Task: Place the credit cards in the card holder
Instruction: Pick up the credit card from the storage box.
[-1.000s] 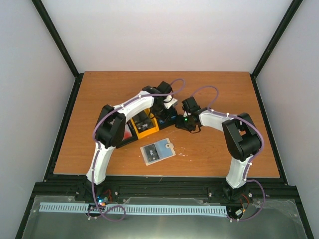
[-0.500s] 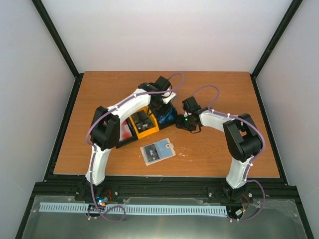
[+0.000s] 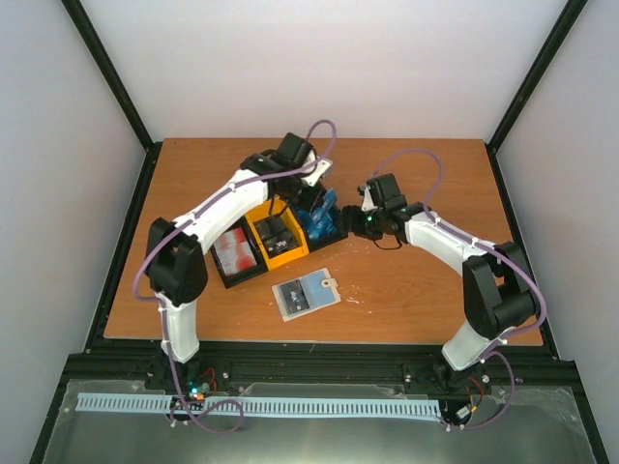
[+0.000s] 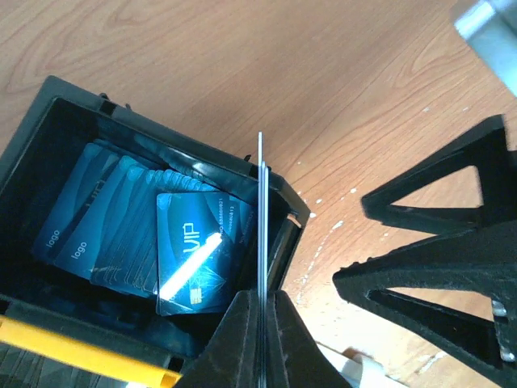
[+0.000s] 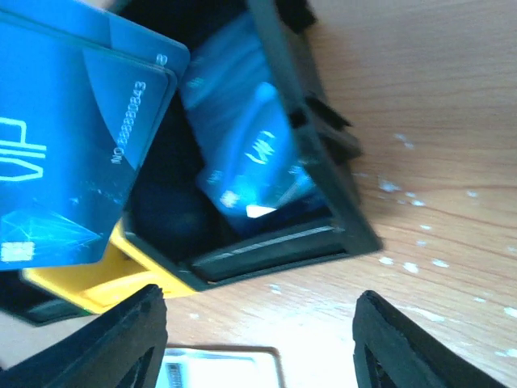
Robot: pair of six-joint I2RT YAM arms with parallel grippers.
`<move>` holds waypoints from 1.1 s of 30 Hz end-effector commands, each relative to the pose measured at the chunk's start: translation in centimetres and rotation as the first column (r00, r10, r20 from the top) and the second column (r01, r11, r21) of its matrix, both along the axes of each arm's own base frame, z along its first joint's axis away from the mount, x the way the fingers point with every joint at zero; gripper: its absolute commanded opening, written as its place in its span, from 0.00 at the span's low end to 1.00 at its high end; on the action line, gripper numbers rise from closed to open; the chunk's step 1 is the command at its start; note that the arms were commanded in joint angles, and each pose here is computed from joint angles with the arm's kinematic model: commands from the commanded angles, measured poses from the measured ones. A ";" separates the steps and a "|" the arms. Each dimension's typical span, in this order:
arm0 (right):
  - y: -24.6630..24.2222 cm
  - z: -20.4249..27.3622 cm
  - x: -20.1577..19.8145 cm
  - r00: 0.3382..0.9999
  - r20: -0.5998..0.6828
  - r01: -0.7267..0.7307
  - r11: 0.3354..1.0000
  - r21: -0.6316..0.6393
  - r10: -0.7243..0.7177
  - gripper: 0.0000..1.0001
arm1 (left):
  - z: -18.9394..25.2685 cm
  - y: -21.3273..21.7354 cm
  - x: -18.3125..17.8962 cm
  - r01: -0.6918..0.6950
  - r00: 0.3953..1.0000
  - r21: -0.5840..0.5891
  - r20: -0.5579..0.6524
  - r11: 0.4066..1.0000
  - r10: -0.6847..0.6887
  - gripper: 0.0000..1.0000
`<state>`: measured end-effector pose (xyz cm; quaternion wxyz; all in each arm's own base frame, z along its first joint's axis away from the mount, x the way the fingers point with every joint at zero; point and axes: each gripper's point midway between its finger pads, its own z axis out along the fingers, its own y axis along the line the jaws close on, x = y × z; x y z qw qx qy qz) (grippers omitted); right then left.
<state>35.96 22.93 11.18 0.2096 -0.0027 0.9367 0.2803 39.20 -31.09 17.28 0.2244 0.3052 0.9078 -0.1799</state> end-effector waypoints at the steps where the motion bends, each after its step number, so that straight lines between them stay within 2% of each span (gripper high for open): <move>1: 2.5 5.0 1.0 0.996 0.084 -0.061 0.973 0.221 0.043 0.66 | 4.8 1.4 1.0 -0.054 0.998 -0.239 0.010 0.970 0.058 0.00; 5: 4.2 8.1 2.1 0.991 0.129 -0.087 0.926 0.368 0.042 0.74 | 6.9 3.2 0.9 -0.100 0.995 -0.393 -0.048 0.914 0.088 0.01; 9: 5.7 10.6 3.1 0.986 0.151 -0.129 0.873 0.470 0.064 0.77 | 9.3 5.1 0.5 -0.147 0.988 -0.539 -0.118 0.829 0.099 0.01; 11: 6.2 11.8 3.7 0.985 0.161 -0.143 0.853 0.502 0.070 0.78 | 10.4 5.8 -0.2 -0.134 0.988 -0.609 -0.140 0.781 0.060 0.01; 13: 6.2 14.2 4.3 0.978 0.193 -0.168 0.829 0.533 0.075 0.77 | 11.5 6.1 -1.5 -0.063 0.991 -0.664 -0.128 0.745 -0.030 0.01; 18: 5.3 18.2 4.8 0.961 0.256 -0.238 0.775 0.585 0.102 0.77 | 12.1 6.4 -4.5 0.113 0.988 -0.688 0.000 0.717 -0.156 0.01; 20: 5.8 18.1 4.6 0.954 0.254 -0.282 0.761 0.584 0.158 0.75 | 12.7 6.2 -5.1 0.173 0.980 -0.702 0.051 0.691 -0.194 0.01; 24: 6.4 16.8 4.4 0.951 0.218 -0.306 0.759 0.574 0.218 0.64 | 14.0 5.9 -5.6 0.248 0.964 -0.720 0.116 0.648 -0.241 0.01; 29: 6.8 17.8 3.1 0.927 0.260 -0.374 0.725 0.579 0.270 0.60 | 14.0 5.8 -5.2 0.261 0.961 -0.713 0.127 0.651 -0.246 0.01; 33: 7.0 18.4 1.9 0.913 0.282 -0.408 0.702 0.584 0.296 0.65 | 13.5 5.8 -5.0 0.245 0.963 -0.716 0.105 0.654 -0.247 0.01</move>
